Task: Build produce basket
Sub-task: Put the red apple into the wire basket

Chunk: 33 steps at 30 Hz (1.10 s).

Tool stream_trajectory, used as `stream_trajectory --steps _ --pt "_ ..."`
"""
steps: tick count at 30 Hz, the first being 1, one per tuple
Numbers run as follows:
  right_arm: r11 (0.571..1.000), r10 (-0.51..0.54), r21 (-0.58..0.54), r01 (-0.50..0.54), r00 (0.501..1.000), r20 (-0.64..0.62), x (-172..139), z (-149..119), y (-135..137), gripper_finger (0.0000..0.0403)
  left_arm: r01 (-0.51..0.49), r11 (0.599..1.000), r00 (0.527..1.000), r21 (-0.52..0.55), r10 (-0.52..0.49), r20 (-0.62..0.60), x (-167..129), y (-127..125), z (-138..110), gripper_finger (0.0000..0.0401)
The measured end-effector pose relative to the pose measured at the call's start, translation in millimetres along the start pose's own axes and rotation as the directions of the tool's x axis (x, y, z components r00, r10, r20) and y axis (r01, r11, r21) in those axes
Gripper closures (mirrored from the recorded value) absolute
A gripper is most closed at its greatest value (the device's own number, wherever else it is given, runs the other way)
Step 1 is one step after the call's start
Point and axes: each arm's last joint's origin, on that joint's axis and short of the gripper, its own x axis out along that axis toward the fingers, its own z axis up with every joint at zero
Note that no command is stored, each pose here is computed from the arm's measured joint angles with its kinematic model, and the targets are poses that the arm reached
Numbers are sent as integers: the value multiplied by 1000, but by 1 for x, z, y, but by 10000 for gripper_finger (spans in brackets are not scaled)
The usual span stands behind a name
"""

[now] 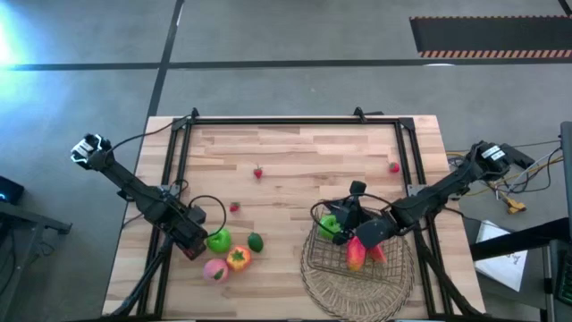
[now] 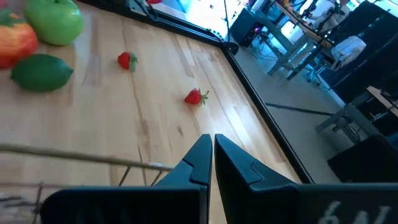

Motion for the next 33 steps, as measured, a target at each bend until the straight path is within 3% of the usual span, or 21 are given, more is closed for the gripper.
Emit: stream_trajectory --steps 7,10,13,17,21,24,27,30,33 --pt "998 -34 49 33 999 15 -38 -2 -13 392 71 993 974 97 -90 208 -60 -15 7 399" --pt "995 12 98 -18 998 56 -59 0 -20 392 128 971 920 200 -192 342 -91 -26 15 399" --pt "987 70 136 -85 991 114 -79 3 -26 392 113 929 853 352 -273 446 -118 -44 28 400" --pt "971 144 165 -175 972 184 -103 6 -33 392 17 832 778 554 -359 515 -140 -78 58 400" --pt "946 206 199 -255 949 237 -121 6 -40 392 -101 725 751 681 -394 530 -143 -115 100 400" --pt "932 236 207 -296 934 269 -133 5 -43 392 -185 681 747 708 -372 552 -143 -138 132 401" --pt "941 203 204 -269 934 293 -139 5 -42 392 -237 616 740 751 -387 550 -141 -159 160 401" --pt "952 166 198 -233 938 306 -142 6 -35 392 -230 528 731 817 -460 503 -136 -181 183 401" --pt "956 168 179 -231 936 309 -144 5 -26 392 -214 472 751 855 -480 453 -121 -197 203 401"
